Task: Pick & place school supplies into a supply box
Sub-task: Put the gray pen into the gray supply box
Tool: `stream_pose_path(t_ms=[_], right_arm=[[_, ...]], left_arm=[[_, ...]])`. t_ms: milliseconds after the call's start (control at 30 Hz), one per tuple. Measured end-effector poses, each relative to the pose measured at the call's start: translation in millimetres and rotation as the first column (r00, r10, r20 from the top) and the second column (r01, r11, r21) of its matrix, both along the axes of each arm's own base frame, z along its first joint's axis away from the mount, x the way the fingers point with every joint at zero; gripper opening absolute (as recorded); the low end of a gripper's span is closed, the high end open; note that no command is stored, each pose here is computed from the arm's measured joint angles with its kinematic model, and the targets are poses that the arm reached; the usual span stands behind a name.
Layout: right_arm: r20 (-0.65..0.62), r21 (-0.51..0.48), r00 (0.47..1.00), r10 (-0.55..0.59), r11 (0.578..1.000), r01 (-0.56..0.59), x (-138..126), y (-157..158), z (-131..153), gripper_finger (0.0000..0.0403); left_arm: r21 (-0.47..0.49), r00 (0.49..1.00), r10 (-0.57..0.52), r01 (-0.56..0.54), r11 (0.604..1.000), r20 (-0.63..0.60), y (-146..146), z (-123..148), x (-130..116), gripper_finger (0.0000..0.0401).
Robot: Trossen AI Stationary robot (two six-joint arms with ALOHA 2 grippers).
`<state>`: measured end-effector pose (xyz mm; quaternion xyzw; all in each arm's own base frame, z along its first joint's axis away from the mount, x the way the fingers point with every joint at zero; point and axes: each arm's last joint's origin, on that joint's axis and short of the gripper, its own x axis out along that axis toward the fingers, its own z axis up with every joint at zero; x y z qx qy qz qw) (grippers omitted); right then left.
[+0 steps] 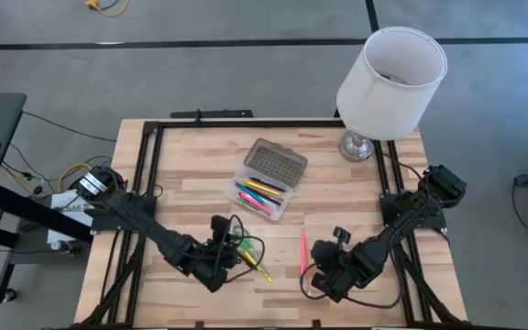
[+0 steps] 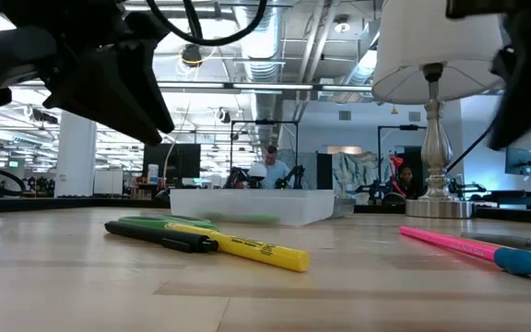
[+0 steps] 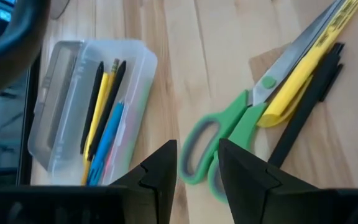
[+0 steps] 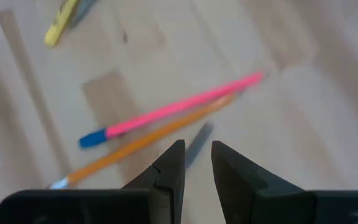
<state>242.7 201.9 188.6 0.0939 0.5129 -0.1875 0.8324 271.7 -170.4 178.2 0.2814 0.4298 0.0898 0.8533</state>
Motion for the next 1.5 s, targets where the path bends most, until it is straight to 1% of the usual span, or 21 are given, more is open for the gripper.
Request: stream_pose_path(t_ms=[67, 133, 233, 367, 467, 533, 667, 900, 1033, 1100, 1300, 1500], right_arm=[[-0.037, 0.07, 0.999, -0.036, 0.997, 0.038, -0.8, 1.1, -0.8, 0.0074], [-0.063, 0.118, 0.996, -0.066, 0.99, 0.073, -2.0, 2.5, -1.2, 0.0074], [-0.069, 0.142, 0.993, -0.093, 0.985, 0.102, -3.9, 4.8, -1.4, 0.0074], [-0.074, 0.141, 0.992, -0.098, 0.984, 0.108, -3.6, 7.0, -5.3, 0.0074], [-0.085, 0.129, 0.992, -0.094, 0.986, 0.105, -1.9, 10.4, -13.5, 0.0074], [-0.119, 0.115, 0.99, -0.08, 0.989, 0.094, -1.3, 11.6, -22.0, 0.0074], [-0.168, 0.137, 0.983, -0.068, 0.986, 0.092, 0.9, 12.6, -29.5, 0.0074], [-0.162, 0.155, 0.983, -0.086, 0.982, 0.111, 1.8, 13.7, -29.7, 0.0075], [-0.161, 0.157, 0.983, -0.086, 0.981, 0.112, 2.0, 14.0, -30.0, 0.0082], [-0.169, 0.152, 0.982, -0.088, 0.982, 0.114, 3.3, 14.9, -34.5, 0.0087], [-0.27, 0.145, 0.957, -0.111, 0.977, 0.154, 5.9, 14.5, -54.7, 0.0102], [-0.281, 0.139, 0.953, -0.112, 0.978, 0.156, 6.4, 15.2, -57.8, 0.0113]], left_arm=[[0.0, 1.0, 0.014, -0.014, 1.0, -0.007, 2.0, -0.5, -0.2, 0.0113], [-0.002, 1.0, 0.023, -0.023, 1.0, -0.007, 2.9, -0.7, 0.0, 0.0113], [-0.003, 1.0, 0.029, -0.029, 1.0, -0.007, 4.4, -0.8, 0.7, 0.0113], [-0.003, 0.999, 0.034, -0.034, 0.999, -0.007, 5.5, -0.9, 1.4, 0.0113], [-0.003, 0.999, 0.034, -0.034, 0.999, -0.008, 5.7, -0.9, 1.6, 0.0113], [-0.002, 0.999, 0.034, -0.034, 0.999, -0.008, 5.7, -0.9, 1.5, 0.0113], [-0.001, 0.999, 0.034, -0.034, 0.999, -0.007, 5.7, -0.9, 1.6, 0.0113], [0.001, 0.999, 0.033, -0.033, 0.999, -0.007, 5.7, -0.8, 1.6, 0.0113], [0.002, 0.999, 0.032, -0.032, 1.0, -0.008, 5.7, -0.8, 1.6, 0.0113], [0.002, 0.999, 0.032, -0.032, 1.0, -0.008, 5.7, -0.8, 1.6, 0.0113], [0.001, 0.999, 0.035, -0.035, 0.999, -0.007, 6.5, -0.8, 2.2, 0.0113], [0.001, 0.999, 0.039, -0.039, 0.999, -0.003, 8.4, -0.6, 4.1, 0.0113]])
